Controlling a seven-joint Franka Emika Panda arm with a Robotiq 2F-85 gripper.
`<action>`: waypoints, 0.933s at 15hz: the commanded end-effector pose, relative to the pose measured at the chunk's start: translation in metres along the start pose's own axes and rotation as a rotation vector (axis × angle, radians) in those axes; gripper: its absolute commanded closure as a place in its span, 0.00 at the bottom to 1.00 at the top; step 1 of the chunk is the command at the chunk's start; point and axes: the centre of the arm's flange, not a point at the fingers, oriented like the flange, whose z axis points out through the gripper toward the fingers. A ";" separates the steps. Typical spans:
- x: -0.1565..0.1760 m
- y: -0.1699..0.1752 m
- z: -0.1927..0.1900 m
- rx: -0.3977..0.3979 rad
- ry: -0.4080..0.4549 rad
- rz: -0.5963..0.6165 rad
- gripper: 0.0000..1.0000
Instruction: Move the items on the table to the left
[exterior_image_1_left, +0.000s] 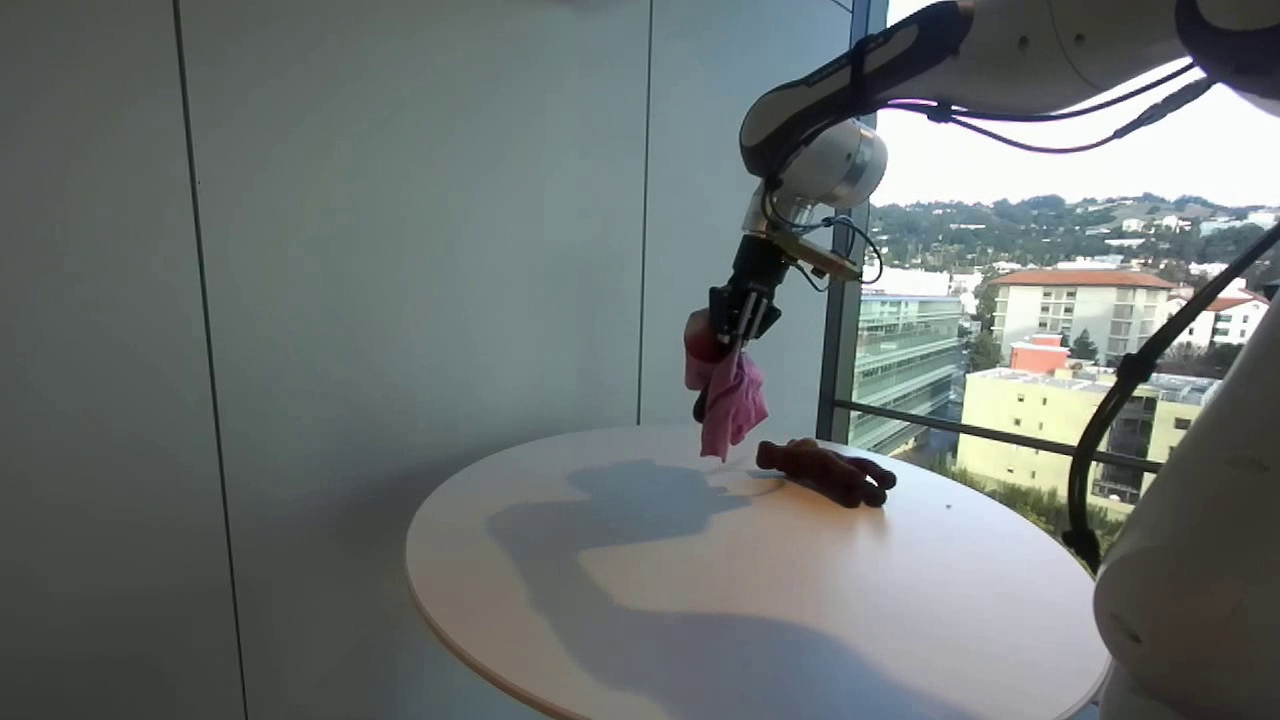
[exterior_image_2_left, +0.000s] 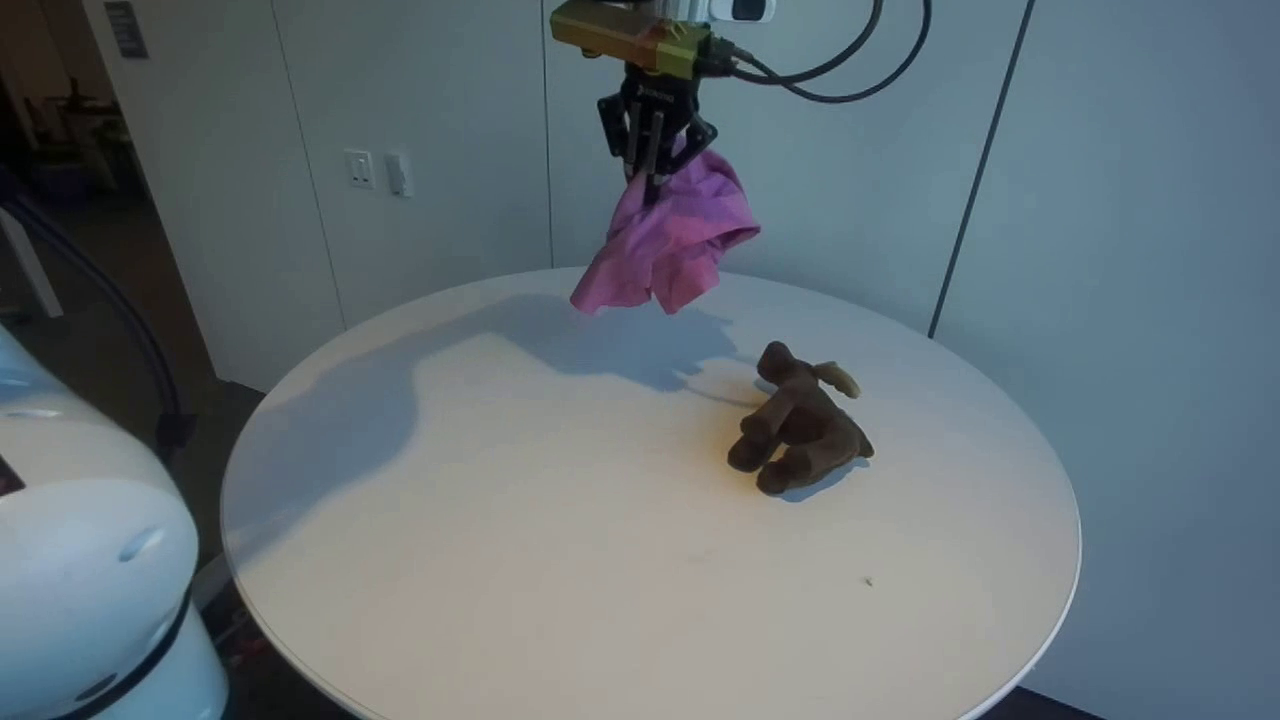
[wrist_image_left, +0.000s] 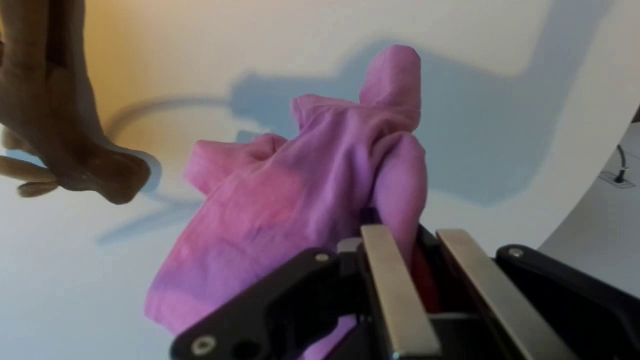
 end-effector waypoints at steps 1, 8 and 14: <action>-0.012 -0.072 -0.011 0.140 0.007 -0.144 0.91; -0.068 -0.204 0.024 0.204 -0.009 -0.508 0.91; -0.097 -0.226 0.100 0.100 -0.106 -0.621 0.56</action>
